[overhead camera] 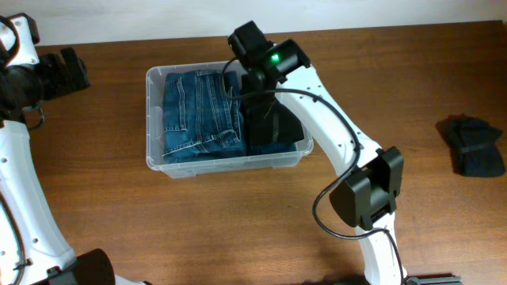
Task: Pack container
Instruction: 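Carry the black garment over the box and lower it beside the jeans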
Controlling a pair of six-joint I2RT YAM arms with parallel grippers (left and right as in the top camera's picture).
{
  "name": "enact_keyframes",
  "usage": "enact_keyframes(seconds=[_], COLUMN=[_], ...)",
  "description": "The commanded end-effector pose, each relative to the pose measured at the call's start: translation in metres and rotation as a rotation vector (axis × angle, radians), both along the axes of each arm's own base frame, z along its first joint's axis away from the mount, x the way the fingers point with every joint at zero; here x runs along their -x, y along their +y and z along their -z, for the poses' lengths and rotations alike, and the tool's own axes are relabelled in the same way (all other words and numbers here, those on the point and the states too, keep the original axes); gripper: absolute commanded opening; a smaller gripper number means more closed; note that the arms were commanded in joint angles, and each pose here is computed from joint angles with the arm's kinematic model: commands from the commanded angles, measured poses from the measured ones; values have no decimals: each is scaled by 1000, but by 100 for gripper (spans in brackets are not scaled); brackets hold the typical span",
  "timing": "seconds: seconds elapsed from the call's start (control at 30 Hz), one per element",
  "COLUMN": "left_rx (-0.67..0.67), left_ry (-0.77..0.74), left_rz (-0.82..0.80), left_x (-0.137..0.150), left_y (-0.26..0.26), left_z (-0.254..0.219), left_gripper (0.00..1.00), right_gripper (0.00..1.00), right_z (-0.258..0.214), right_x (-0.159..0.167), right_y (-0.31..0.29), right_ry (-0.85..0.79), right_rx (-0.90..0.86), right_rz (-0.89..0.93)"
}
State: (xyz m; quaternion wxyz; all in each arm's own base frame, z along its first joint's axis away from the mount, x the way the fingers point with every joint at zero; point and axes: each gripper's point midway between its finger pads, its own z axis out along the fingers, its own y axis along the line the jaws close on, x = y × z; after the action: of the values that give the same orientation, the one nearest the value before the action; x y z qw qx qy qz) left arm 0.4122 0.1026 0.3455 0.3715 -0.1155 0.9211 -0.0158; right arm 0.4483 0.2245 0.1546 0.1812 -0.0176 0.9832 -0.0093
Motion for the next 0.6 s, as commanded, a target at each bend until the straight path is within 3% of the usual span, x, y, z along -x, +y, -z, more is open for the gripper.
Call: enact_keyframes(seconds=[0.0, 0.27, 0.57], left_rx=[11, 11, 11], left_ry=[-6, -6, -6], left_rz=[-7, -7, -7], left_x=[-3, -3, -3], left_y=[2, 2, 2], left_z=[-1, -1, -1], left_gripper=[99, 99, 99], right_gripper=[16, 16, 15], right_z=[38, 116, 86], right_x=[8, 23, 7], right_y=[-8, -18, -17], right_ry=[68, 125, 89], right_rx=[37, 70, 24], right_rz=[7, 8, 22])
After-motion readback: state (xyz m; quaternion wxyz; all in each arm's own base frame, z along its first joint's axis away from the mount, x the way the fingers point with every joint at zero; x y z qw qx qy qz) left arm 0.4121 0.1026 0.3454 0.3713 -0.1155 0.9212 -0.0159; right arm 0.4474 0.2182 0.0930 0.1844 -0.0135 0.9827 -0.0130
